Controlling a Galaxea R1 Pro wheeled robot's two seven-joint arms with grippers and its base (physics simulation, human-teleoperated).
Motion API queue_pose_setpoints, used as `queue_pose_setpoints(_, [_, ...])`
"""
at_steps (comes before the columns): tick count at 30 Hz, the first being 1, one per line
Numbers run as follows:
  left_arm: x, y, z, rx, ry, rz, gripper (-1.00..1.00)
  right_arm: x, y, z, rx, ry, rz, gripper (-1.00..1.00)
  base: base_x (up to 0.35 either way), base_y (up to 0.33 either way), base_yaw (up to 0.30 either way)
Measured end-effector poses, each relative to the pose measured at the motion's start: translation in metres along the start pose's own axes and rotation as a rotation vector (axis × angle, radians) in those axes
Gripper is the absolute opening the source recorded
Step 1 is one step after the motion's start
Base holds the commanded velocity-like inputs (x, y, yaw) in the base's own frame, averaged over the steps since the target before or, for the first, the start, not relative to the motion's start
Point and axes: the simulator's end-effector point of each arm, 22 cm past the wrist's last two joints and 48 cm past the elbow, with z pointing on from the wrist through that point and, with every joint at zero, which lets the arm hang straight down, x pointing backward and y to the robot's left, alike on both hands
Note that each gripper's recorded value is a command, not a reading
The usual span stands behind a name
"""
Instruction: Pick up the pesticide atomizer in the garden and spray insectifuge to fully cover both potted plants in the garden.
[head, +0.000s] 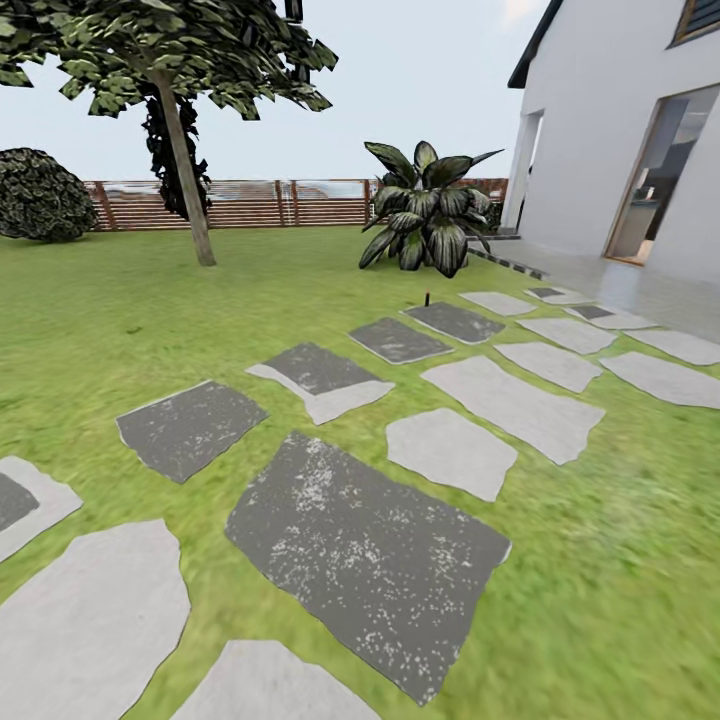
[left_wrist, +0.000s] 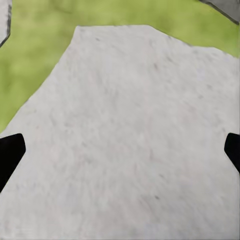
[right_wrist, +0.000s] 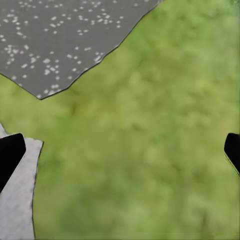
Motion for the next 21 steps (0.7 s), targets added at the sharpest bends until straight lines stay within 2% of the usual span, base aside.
queue_pose_setpoints(21, [0.0,-0.0004,0.0,0.001,0.0,0.001,1.0,0.0009,0.0001,-0.0001,-0.001,0.003,-0.002,1.0,0.339,0.0,0.0])
